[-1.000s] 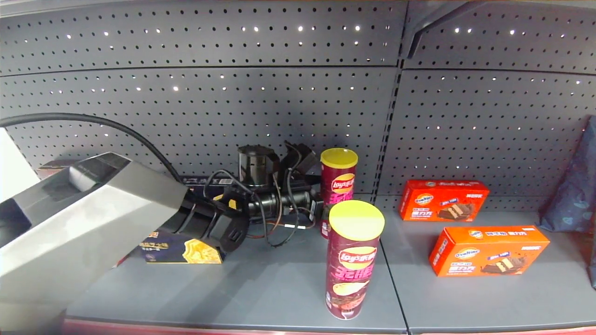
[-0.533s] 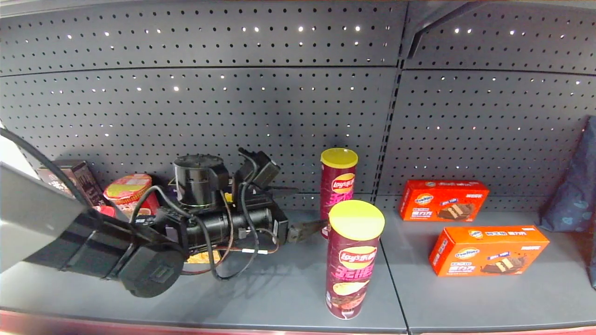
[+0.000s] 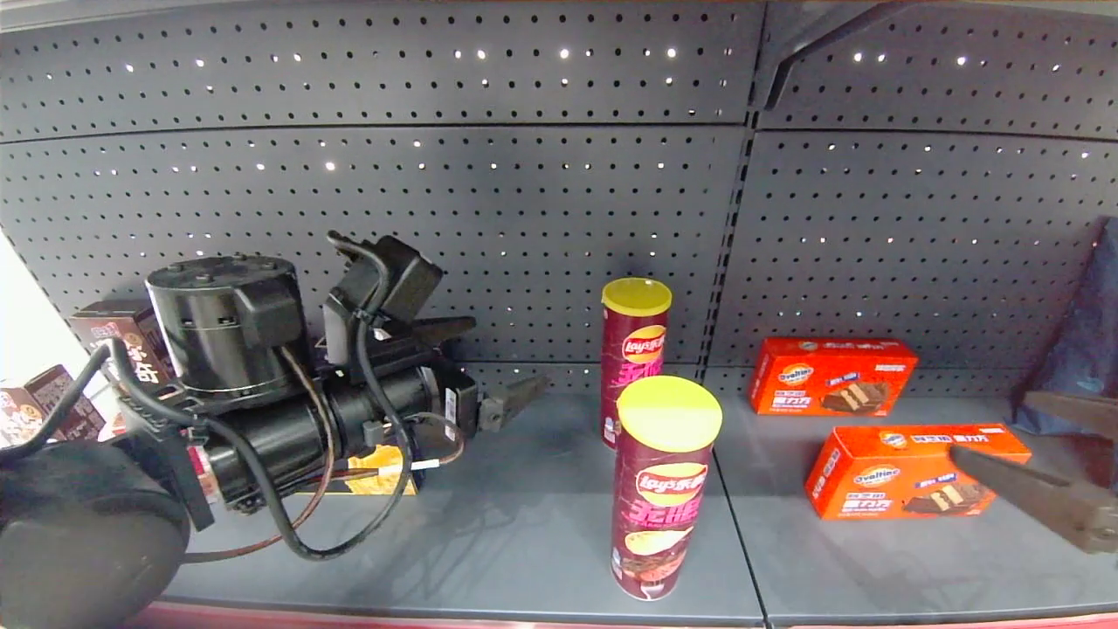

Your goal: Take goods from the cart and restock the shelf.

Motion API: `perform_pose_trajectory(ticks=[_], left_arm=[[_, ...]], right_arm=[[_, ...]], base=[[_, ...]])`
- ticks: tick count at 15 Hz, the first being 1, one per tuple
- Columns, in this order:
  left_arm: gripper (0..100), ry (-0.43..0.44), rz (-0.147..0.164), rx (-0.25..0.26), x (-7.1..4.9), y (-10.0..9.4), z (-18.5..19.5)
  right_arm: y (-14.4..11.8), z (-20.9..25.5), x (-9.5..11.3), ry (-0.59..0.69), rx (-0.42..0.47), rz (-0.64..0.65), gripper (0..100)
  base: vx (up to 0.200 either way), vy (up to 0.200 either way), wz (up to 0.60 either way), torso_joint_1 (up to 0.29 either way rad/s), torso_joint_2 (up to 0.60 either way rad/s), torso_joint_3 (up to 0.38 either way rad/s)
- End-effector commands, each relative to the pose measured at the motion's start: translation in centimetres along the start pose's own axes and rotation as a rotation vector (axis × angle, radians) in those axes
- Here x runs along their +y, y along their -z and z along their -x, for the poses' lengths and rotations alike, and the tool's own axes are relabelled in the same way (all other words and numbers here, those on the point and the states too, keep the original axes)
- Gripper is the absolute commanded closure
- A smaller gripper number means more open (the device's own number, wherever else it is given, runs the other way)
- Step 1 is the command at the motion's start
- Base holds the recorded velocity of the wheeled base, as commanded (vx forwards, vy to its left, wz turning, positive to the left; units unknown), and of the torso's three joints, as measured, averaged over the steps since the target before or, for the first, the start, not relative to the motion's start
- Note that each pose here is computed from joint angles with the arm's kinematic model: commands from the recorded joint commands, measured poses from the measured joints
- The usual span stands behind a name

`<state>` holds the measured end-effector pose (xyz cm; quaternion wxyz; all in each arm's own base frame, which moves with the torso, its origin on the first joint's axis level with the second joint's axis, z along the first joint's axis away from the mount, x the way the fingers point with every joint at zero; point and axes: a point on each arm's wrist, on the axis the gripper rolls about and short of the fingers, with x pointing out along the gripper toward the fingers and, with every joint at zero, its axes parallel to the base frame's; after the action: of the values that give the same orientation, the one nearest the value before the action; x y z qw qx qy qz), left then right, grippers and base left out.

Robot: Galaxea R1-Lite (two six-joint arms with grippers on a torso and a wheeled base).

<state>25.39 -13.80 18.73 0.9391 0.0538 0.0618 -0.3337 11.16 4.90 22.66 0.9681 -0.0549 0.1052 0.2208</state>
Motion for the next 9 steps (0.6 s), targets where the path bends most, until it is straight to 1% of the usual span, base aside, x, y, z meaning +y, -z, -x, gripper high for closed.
perform_pose_trajectory(ticks=[1, 2, 3, 5, 9], left_arm=[[0, -0.035, -0.011, -0.028, -1.3, -1.6, 2.4], [0, -0.071, -0.011, 0.003, -1.9, -1.1, 2.8], [0, -0.091, -0.008, 0.024, -2.1, -0.3, 3.3], [0, -0.095, -0.006, 0.058, -2.1, 0.9, 3.6], [0, -0.101, -0.008, 0.043, -1.9, 0.5, 3.5]], right_arm=[[3.1, -5.0, 0.9, -0.060, 0.195, 0.010, 0], [4.4, -5.9, 1.1, -0.065, 0.228, 0.016, 0], [5.6, -6.9, 1.5, -0.038, 0.246, 0.027, 0], [6.6, -7.7, 1.9, -0.034, 0.255, 0.037, 0], [7.4, -9.3, 2.1, -0.046, 0.319, 0.045, 0]], base=[[0.000, 0.000, 0.00, 0.000, 0.00, 0.000], [0.000, 0.000, 0.00, 0.000, 0.00, 0.000], [0.000, 0.000, 0.00, 0.000, 0.00, 0.000], [0.000, 0.000, 0.00, 0.000, 0.00, 0.000], [0.000, 0.000, 0.00, 0.000, 0.00, 0.000]])
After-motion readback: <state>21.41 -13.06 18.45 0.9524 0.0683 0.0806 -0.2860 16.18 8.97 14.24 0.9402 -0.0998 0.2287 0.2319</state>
